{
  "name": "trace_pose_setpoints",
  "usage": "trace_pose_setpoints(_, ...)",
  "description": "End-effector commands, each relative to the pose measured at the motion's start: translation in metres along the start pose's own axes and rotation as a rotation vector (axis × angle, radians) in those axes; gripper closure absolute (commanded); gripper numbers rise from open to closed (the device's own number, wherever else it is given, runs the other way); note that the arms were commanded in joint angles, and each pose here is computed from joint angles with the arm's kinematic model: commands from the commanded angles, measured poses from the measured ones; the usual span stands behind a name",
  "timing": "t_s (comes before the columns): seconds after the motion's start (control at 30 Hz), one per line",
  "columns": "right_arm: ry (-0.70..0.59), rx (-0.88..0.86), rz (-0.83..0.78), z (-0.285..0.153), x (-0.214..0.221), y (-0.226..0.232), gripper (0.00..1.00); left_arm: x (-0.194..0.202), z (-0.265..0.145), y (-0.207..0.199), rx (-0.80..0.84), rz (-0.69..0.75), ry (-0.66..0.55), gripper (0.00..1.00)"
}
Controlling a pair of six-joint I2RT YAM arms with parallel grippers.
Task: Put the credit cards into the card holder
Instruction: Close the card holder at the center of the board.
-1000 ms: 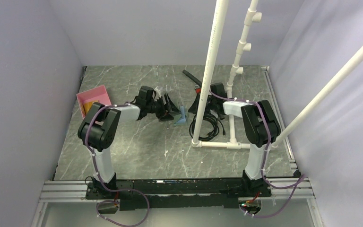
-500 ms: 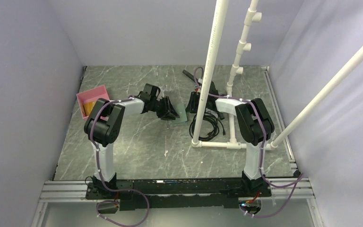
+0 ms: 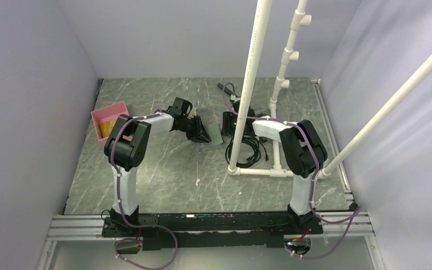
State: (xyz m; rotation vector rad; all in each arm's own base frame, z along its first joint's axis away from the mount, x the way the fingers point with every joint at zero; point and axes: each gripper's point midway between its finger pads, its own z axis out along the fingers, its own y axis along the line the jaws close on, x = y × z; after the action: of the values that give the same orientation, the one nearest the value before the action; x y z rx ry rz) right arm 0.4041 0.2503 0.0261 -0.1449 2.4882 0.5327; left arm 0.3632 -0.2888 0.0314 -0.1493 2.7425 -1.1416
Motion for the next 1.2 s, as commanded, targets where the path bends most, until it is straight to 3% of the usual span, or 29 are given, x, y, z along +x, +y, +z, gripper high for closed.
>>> trace_pose_setpoints(0.0, 0.084, 0.153, -0.057, -0.017, 0.032, -0.04, 0.47, 0.027, 0.014, 0.077, -0.258, -0.093, 0.041, 0.75)
trace_pose_setpoints(0.17, 0.063, 0.111, -0.084, -0.025, 0.025, -0.033, 0.49, 0.027, 0.007, 0.081, -0.265, -0.086, 0.029, 0.75)
trace_pose_setpoints(0.4, -0.019, -0.22, -0.258, -0.019, 0.009, 0.017, 0.46, 0.029, 0.012, 0.067, -0.18, -0.078, 0.062, 0.76)
trace_pose_setpoints(0.6, -0.094, -0.209, -0.464, -0.015, 0.009, 0.013, 0.44, 0.028, 0.009, 0.066, -0.197, -0.07, 0.074, 0.77)
trace_pose_setpoints(0.73, -0.133, -0.133, -0.446, -0.004, 0.006, 0.004, 0.43, 0.028, 0.009, 0.068, -0.218, -0.063, 0.079, 0.82)
trace_pose_setpoints(0.93, -0.233, 0.019, -0.229, 0.009, -0.006, -0.005, 0.46, 0.034, 0.015, 0.083, -0.286, -0.079, 0.112, 0.94)
trace_pose_setpoints(1.03, -0.311, 0.168, 0.072, 0.001, -0.01, -0.032, 0.53, 0.035, 0.015, 0.088, -0.315, -0.081, 0.114, 0.97)
trace_pose_setpoints(1.17, -0.32, 0.077, 0.424, 0.001, -0.005, -0.029, 0.64, 0.034, 0.016, 0.09, -0.325, -0.076, 0.114, 0.98)
